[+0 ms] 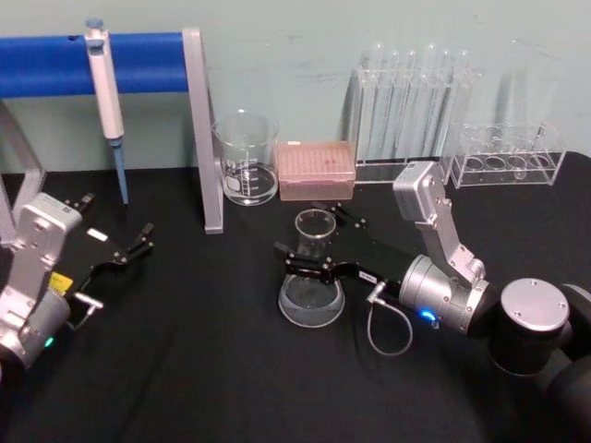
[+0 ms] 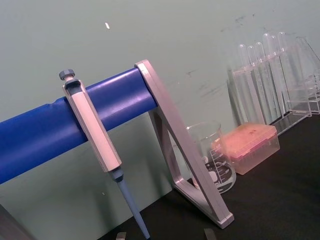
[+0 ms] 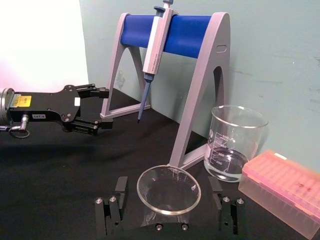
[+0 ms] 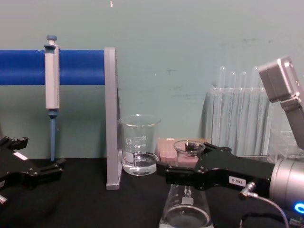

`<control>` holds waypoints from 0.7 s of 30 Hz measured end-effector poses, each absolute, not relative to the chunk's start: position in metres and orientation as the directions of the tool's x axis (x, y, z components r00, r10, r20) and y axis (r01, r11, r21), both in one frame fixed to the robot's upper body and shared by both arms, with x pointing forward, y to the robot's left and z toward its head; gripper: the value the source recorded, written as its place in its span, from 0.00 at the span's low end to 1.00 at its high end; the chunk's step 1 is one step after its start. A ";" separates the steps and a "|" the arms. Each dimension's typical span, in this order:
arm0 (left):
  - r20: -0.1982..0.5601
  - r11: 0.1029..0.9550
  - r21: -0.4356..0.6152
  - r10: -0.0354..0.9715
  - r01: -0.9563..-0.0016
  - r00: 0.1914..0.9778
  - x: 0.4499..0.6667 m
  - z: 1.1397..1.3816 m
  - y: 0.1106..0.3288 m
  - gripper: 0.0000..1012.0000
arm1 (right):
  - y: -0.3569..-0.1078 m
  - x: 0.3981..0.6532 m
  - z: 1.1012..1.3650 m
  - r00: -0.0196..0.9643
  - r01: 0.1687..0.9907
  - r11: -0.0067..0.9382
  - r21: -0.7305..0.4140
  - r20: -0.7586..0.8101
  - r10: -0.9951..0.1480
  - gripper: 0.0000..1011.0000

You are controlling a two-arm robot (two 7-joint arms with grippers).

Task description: Grasp the erlenmeyer flask with one hand, shake it three times, then place it back.

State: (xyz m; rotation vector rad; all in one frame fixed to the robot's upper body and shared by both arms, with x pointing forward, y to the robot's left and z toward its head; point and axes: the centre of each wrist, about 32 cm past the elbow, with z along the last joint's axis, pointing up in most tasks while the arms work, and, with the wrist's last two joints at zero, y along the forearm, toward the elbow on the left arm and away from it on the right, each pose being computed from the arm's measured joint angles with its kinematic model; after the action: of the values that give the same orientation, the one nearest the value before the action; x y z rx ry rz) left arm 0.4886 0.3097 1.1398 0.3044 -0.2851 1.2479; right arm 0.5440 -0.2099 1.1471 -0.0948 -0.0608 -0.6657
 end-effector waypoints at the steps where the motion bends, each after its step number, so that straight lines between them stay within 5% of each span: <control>1: 0.374 0.287 0.070 0.880 -0.955 0.292 0.489 1.140 0.310 0.99 | -0.210 0.544 1.147 0.785 0.619 0.782 -0.068 0.087 -0.613 0.99; 21: 0.374 0.287 0.070 0.880 -0.955 0.292 0.489 1.140 0.310 0.99 | -0.221 0.539 1.148 0.802 0.596 0.800 -0.062 0.082 -0.591 0.99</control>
State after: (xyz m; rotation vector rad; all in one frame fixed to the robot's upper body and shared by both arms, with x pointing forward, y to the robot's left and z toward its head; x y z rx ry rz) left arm 0.4886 0.3097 1.1398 0.3045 -0.2850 1.2480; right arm 0.5391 -0.2214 1.1476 -0.0861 -0.0599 -0.6371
